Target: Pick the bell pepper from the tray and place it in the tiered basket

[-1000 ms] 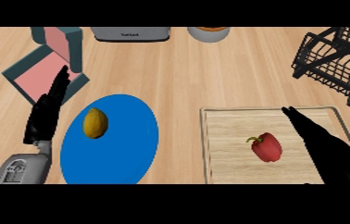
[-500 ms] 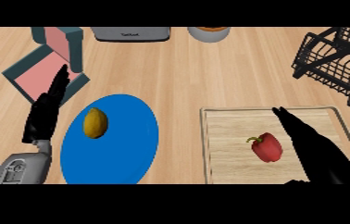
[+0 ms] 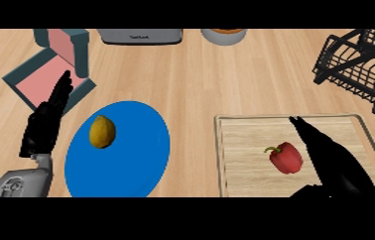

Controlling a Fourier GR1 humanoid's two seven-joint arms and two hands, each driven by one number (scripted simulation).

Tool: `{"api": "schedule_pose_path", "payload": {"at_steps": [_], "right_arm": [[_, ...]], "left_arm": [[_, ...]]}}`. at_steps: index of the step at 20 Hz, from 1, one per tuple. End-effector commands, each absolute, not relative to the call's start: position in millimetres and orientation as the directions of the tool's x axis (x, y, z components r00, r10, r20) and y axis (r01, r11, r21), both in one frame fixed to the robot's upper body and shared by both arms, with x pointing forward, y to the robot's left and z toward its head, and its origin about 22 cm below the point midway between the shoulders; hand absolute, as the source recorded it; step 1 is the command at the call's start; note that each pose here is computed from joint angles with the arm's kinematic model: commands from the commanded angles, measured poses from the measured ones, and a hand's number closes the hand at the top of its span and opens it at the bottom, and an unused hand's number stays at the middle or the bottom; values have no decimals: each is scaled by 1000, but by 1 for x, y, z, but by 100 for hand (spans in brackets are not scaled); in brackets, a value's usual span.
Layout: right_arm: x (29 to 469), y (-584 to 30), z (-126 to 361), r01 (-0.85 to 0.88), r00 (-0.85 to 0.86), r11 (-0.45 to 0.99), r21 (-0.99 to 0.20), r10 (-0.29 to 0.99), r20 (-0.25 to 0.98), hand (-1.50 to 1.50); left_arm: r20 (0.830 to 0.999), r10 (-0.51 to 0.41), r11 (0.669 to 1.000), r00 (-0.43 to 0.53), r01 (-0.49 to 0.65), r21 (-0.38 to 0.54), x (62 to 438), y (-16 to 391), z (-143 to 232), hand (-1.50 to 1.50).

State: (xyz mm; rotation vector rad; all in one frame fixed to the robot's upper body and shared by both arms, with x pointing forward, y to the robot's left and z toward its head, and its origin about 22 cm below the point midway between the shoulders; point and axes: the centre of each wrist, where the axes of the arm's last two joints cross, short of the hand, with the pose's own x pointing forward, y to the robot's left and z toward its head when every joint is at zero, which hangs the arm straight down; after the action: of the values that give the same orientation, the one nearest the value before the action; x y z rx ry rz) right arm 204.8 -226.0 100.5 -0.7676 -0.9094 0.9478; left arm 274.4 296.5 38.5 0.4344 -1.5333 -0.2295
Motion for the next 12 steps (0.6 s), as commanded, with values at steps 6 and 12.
{"api": "schedule_pose_path", "payload": {"at_steps": [6,12], "right_arm": [[228,-232,85,-380,295,406,-831,905,307,-150],[236,-199,58,-400,297,414,-818,903,311,-150]], "left_arm": [[909,-415,902,30,-121,415,278,293,44,0],[914,-404,905,47,-126,407,283,306,41,0]]}}
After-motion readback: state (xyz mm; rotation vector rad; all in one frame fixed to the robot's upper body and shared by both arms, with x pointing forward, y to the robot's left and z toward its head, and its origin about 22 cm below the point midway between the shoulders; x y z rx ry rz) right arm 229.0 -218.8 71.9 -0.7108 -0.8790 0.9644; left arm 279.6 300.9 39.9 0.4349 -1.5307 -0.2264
